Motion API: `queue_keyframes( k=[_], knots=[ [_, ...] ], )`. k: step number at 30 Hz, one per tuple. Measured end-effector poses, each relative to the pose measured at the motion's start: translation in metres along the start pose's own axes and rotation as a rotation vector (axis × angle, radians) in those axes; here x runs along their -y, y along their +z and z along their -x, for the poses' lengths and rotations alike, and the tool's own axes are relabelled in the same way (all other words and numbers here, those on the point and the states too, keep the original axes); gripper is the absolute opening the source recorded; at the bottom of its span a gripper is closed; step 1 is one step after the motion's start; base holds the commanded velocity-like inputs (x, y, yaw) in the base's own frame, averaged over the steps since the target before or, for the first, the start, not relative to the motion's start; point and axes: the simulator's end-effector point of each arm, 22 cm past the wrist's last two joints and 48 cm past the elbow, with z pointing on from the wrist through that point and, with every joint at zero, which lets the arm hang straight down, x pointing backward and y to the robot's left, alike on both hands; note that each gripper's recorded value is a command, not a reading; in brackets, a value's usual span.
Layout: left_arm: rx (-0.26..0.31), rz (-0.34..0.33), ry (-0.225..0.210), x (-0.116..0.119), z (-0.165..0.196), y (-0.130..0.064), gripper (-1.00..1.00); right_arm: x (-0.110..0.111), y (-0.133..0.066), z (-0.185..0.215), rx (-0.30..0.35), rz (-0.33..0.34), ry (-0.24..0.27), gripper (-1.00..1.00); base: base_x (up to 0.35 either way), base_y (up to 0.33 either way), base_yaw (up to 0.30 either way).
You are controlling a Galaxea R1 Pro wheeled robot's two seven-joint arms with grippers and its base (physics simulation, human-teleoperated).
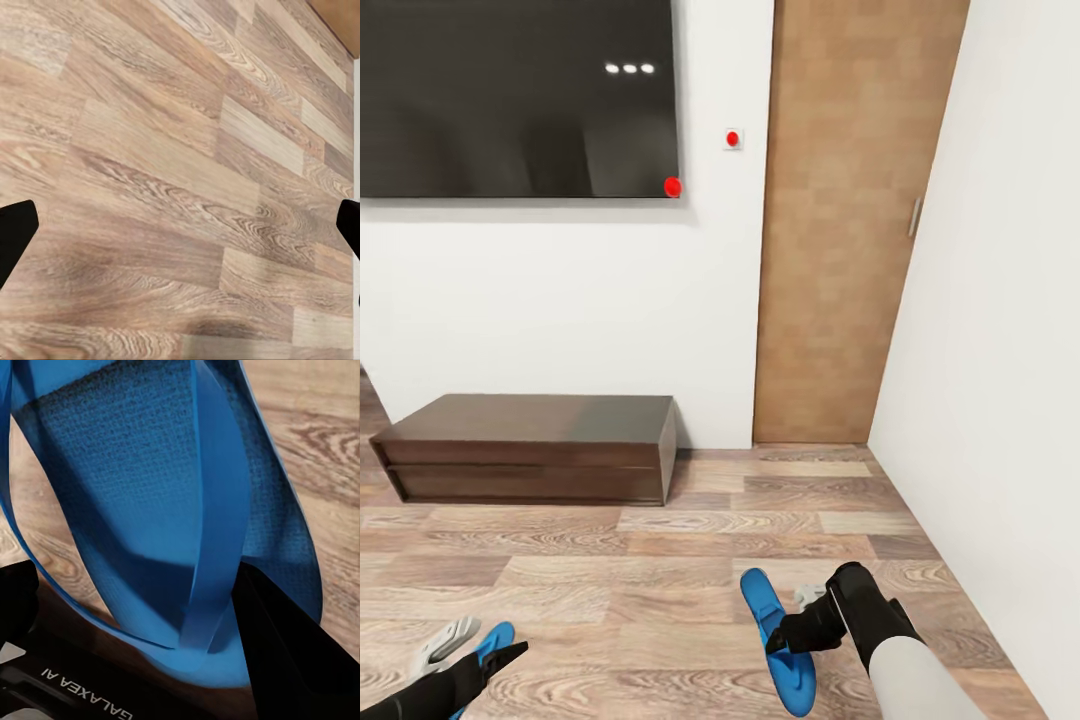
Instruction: In the bedroom, move the book from the bed onto either nightstand, and place the two sandals side by side next to the bed.
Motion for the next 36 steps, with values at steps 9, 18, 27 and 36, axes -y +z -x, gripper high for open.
queue_keyframes(
  k=[9, 18, 27, 36],
  knots=[
    [0.0, 0.0, 0.0, -0.0001, 0.0, 0.0, 1.0, -0.0004, 0.0001, 0.0002, 0.0, 0.0, -0.001, -1.0, 0.0, 0.0, 0.196],
    [0.0, 0.0, 0.0, 0.0, 0.0, 0.0, 1.0, -0.0005, 0.0001, 0.0001, 0.0, 0.0, -0.001, -1.0, 0.0, 0.0, 0.19],
    [-0.001, 0.0, -0.001, -0.0004, -0.0006, 0.0002, 1.0, -0.0006, 0.0001, 0.0, 0.0, 0.0, 0.0, -1.0, 0.034, 0.0, 0.185],
    [-0.002, 0.0, -0.002, -0.0006, -0.0008, 0.0003, 1.0, -0.0006, 0.0, 0.0002, 0.001, 0.001, -0.001, -1.0, 0.082, -0.012, 0.183]
  ],
)
